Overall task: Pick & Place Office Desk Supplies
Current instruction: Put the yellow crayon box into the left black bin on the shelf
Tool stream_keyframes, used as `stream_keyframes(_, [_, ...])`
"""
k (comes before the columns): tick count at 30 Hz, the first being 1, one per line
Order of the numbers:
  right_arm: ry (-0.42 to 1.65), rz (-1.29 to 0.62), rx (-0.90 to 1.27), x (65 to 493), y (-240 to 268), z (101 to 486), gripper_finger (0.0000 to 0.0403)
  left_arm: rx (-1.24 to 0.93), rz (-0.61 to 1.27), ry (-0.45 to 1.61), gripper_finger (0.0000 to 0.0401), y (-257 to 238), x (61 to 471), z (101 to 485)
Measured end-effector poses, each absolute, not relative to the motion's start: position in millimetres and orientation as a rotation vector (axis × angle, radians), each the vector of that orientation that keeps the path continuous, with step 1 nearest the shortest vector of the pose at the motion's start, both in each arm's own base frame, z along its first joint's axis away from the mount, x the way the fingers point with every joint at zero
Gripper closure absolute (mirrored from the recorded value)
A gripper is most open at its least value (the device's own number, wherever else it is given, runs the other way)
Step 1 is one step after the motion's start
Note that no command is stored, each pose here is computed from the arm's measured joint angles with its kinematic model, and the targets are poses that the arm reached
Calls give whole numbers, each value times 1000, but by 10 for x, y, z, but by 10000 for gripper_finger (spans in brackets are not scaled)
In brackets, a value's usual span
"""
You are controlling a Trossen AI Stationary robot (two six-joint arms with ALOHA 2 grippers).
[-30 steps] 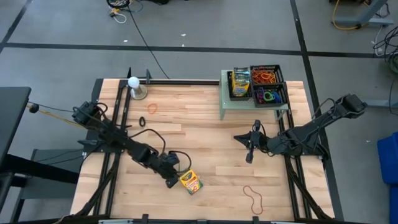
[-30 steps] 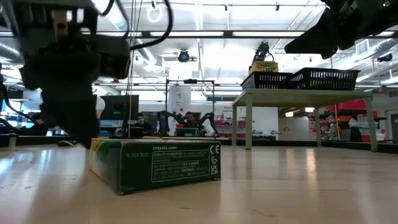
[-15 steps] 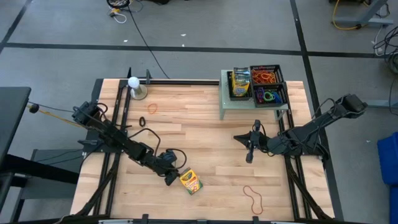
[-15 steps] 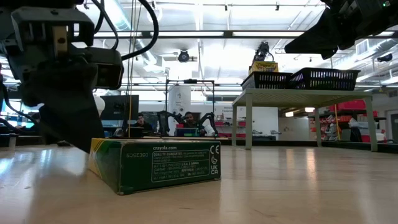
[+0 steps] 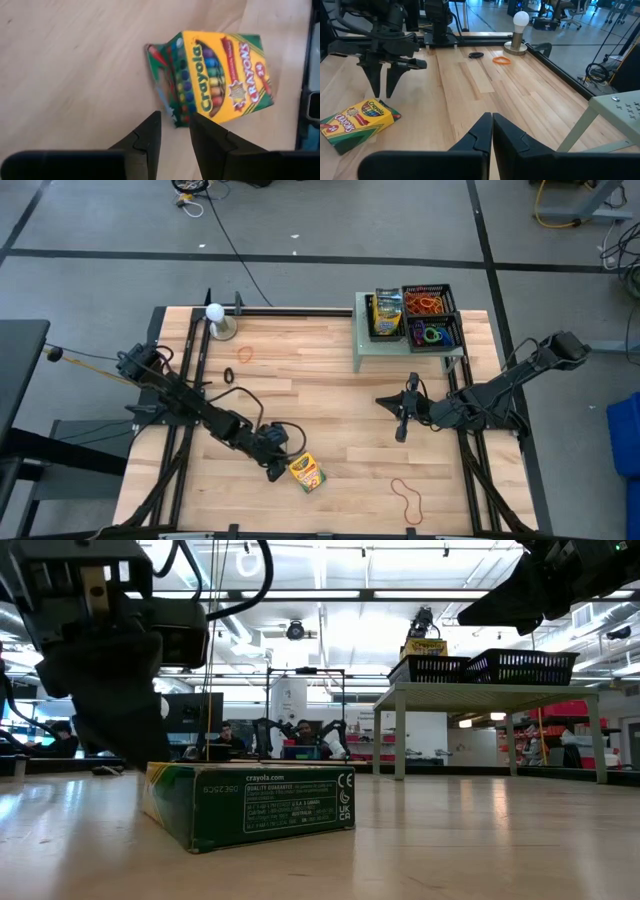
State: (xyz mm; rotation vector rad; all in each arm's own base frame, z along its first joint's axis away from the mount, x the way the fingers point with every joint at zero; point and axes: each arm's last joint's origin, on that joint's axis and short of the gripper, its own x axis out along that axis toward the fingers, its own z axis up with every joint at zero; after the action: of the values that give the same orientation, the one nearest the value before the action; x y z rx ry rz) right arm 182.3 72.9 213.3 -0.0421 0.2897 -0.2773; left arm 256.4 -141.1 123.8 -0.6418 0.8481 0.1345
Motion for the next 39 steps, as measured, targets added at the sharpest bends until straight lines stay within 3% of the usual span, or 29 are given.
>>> stream_keyframes(17, [289,-277,-42,1824,729,2134,380,-652,125,884,299,-1459,2641,1106])
stream_keyframes(22, [289,-278,-42,1824,729,2134,380,-651,108,874,328,-1489,2692,1117])
stream_keyframes(28, [289,-277,-42,1824,729,2134,380,-647,102,866,393,-1498,2707,1134])
stream_keyframes(39, [288,-278,-41,1824,729,2134,380,-579,107,766,398,-1475,2714,1290])
